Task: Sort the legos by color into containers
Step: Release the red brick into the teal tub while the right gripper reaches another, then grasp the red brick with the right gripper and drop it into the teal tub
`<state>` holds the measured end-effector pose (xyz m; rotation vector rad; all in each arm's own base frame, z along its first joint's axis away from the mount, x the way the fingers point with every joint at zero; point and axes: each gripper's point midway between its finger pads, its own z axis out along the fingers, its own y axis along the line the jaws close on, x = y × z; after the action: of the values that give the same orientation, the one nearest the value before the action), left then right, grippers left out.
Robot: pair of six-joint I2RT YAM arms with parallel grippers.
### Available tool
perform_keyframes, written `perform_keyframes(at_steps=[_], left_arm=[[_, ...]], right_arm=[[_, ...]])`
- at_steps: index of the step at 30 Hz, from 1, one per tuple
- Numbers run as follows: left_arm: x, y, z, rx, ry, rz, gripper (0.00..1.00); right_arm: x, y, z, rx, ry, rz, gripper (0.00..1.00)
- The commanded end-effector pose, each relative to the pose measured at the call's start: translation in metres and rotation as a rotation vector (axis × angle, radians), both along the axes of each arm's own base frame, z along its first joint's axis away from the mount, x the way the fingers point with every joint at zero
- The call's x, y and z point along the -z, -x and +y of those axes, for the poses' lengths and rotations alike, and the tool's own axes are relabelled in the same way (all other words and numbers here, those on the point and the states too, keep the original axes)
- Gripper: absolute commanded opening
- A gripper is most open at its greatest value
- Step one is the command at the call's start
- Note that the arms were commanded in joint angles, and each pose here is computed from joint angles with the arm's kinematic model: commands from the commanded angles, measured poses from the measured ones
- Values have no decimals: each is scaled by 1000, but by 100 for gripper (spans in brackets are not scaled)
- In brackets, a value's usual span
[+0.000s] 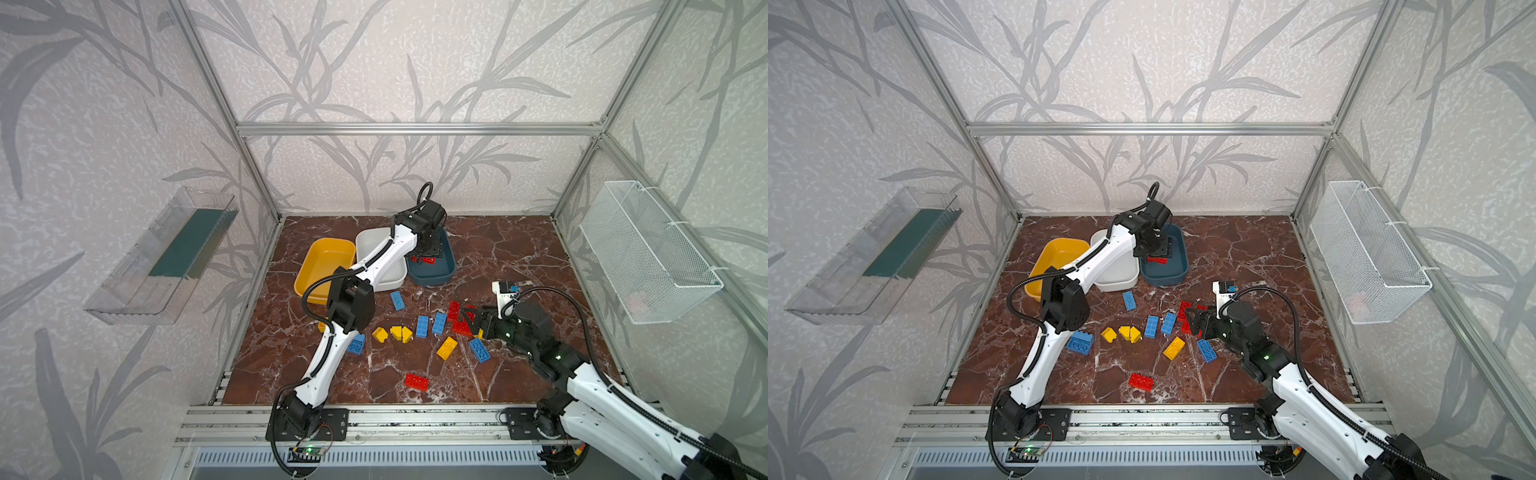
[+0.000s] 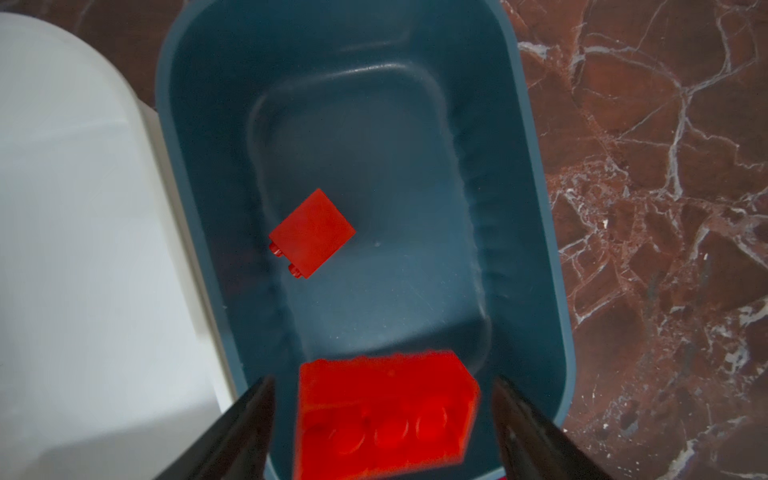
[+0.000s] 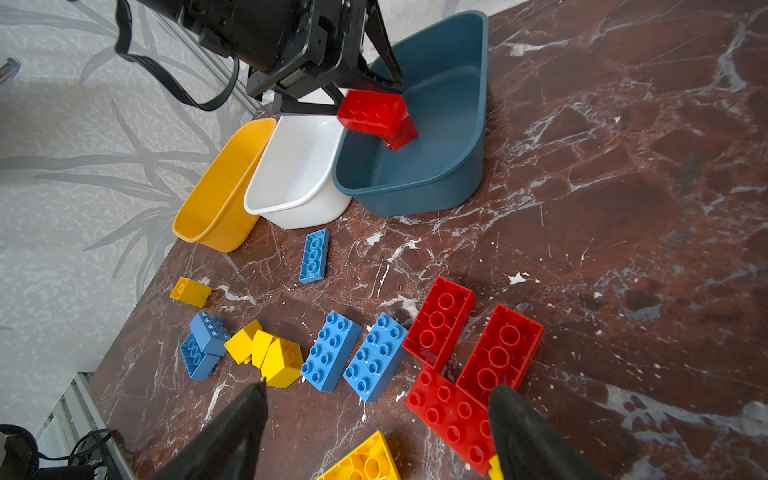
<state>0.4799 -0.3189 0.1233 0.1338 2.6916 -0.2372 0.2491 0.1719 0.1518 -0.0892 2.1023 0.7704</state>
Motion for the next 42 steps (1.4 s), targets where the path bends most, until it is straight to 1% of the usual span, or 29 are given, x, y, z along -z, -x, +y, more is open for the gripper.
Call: perform_keyframes(at_steps=[1,5,9,12,16,19,22,25,28,32,35,37,42], left_arm=[[-14,-2,-5,28,18,-24,90],[-38,0,-1,28,24,-54,95],[-78,13,9,18,48,-98,97],[-107,31,19,8,89,-146,98],[-142,62,37,-7,153,-208,99],[-161,88,53,-11,187,-244,99],[-173,114,73,-20,209,-271,99],[-177,141,92,-14,219,-289,99],[-167,167,112,-9,203,-287,99],[-154,194,150,-34,129,-329,99],[-152,212,174,-45,82,-364,99],[-150,222,186,-51,67,-380,99],[-146,240,204,-65,88,-456,99]], right_arm=[[-5,0,-1,-3,17,-8,84],[-11,2,-1,7,58,8,85],[-12,16,14,-65,143,29,85],[-9,30,31,-161,211,45,85],[-5,51,54,-337,281,50,85],[0,66,71,-468,361,42,85],[7,73,79,-541,449,56,85],[15,79,87,-595,500,58,84],[25,87,96,-649,538,75,84],[42,112,115,-776,608,94,84],[53,124,126,-839,655,126,84],[60,130,133,-879,663,150,79],[74,142,149,-956,724,181,70]])
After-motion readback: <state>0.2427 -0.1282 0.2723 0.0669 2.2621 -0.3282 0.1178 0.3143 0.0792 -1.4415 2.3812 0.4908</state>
